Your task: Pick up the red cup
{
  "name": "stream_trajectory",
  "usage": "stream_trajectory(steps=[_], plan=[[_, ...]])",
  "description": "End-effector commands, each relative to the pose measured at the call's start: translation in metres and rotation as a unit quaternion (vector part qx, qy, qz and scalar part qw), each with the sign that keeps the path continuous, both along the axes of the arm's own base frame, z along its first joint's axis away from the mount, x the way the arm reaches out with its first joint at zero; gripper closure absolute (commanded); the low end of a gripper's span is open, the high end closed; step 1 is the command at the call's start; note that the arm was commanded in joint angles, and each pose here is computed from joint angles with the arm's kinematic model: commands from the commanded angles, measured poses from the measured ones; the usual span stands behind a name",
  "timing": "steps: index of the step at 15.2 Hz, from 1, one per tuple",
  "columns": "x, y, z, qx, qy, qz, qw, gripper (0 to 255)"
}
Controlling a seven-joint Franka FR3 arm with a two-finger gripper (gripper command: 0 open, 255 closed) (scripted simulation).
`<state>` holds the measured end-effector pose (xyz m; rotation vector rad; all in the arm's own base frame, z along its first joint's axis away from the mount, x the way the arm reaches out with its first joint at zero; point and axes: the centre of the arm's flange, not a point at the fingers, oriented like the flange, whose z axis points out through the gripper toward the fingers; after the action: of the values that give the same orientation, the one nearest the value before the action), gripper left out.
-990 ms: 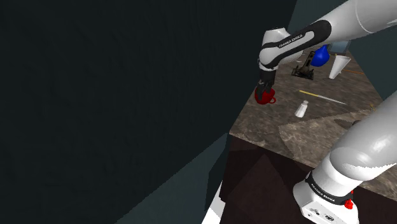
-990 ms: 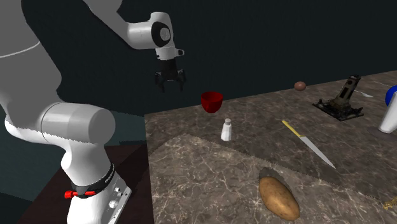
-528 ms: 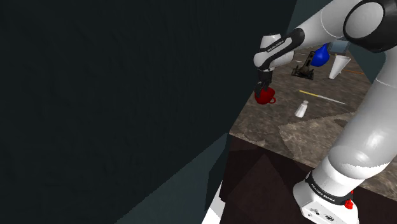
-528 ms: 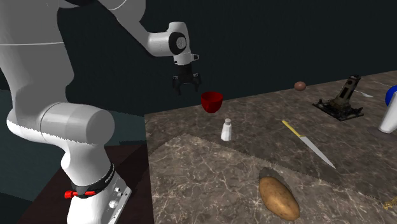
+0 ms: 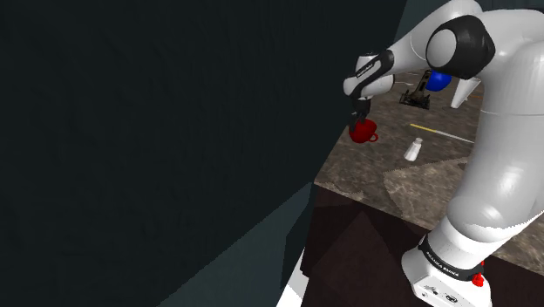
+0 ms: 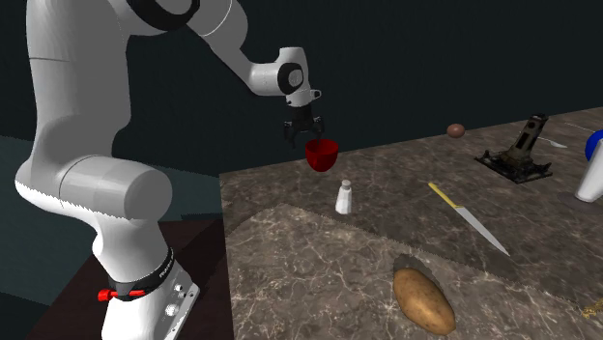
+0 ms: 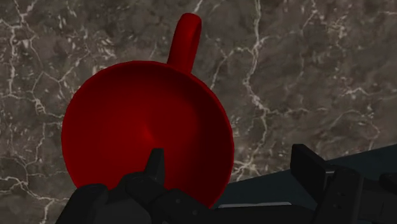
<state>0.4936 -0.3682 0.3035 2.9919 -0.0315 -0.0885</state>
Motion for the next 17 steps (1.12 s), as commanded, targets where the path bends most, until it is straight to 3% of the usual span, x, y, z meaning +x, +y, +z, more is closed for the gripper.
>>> stream_trajectory(steps=[1,8,9,17], plan=[[0.002,-0.004,-0.008,-0.001,-0.001,0.000,1.0000,0],[0.002,-0.004,-0.038,-0.001,-0.001,0.000,1.0000,0],[0.002,-0.003,-0.037,-0.001,-0.001,0.000,1.0000,255],[0.002,-0.003,-0.037,-0.001,-0.001,0.000,1.0000,255]])
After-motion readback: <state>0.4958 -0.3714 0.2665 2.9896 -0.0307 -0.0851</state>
